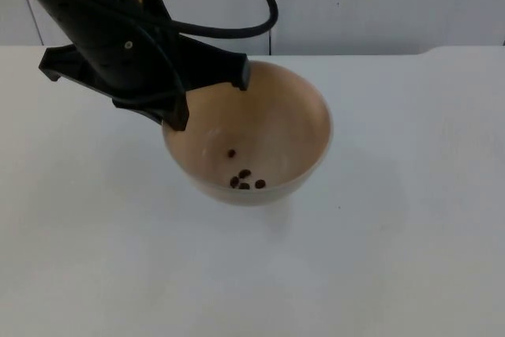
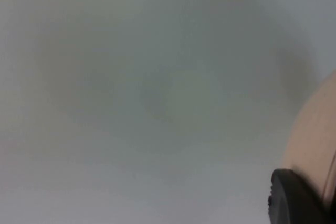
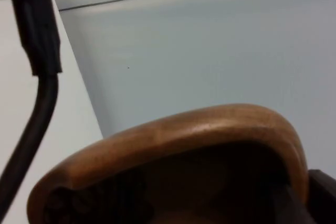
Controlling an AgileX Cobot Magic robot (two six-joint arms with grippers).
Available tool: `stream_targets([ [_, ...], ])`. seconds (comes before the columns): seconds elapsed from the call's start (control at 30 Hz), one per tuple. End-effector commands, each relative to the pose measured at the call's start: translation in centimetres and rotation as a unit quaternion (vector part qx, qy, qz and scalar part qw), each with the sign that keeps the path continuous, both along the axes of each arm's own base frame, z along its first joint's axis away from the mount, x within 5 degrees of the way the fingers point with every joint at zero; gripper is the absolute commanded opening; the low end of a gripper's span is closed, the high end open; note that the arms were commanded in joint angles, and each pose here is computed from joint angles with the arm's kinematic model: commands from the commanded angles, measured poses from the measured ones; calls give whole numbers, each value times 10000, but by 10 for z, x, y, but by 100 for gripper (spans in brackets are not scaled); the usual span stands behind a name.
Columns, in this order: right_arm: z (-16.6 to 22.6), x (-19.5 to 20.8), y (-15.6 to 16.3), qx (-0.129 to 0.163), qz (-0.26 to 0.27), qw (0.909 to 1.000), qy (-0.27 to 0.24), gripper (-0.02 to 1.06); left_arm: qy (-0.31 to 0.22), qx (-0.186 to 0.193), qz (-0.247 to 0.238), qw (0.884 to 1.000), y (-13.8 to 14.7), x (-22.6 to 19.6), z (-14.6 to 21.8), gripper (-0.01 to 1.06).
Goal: Pick up the bowl with the left hand and pour the coffee beans from the cup into the bowl with the right hand.
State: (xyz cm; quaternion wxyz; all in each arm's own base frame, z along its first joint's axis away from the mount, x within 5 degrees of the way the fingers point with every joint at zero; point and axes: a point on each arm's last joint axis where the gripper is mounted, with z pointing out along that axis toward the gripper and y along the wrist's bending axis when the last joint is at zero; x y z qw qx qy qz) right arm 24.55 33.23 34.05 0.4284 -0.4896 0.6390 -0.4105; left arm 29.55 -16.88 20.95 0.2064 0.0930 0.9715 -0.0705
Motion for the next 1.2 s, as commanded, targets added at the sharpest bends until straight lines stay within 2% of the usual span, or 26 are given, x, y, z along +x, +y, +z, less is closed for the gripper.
stream_targets([
  [0.0,7,-4,4,-115,130,9995,-270,0,-95,-150,32,9998,-3,0,6,0],
  [0.33,8,-8,7,-186,213,9990,-357,0,-95,-150,32,9998,-3,0,6,0],
  [0.53,-4,-11,8,-510,294,9971,-476,0,-95,-150,32,9998,-3,0,6,0],
  [0.63,-11,-11,7,-410,247,9981,-377,0,-95,-150,32,9998,-3,0,6,0],
  [0.7,-12,-12,7,-237,194,9990,-336,0,-95,-150,32,9998,-3,0,6,0],
  [1.17,-12,-11,6,-122,156,9991,-383,0,-95,-150,32,9998,-3,0,6,0],
])
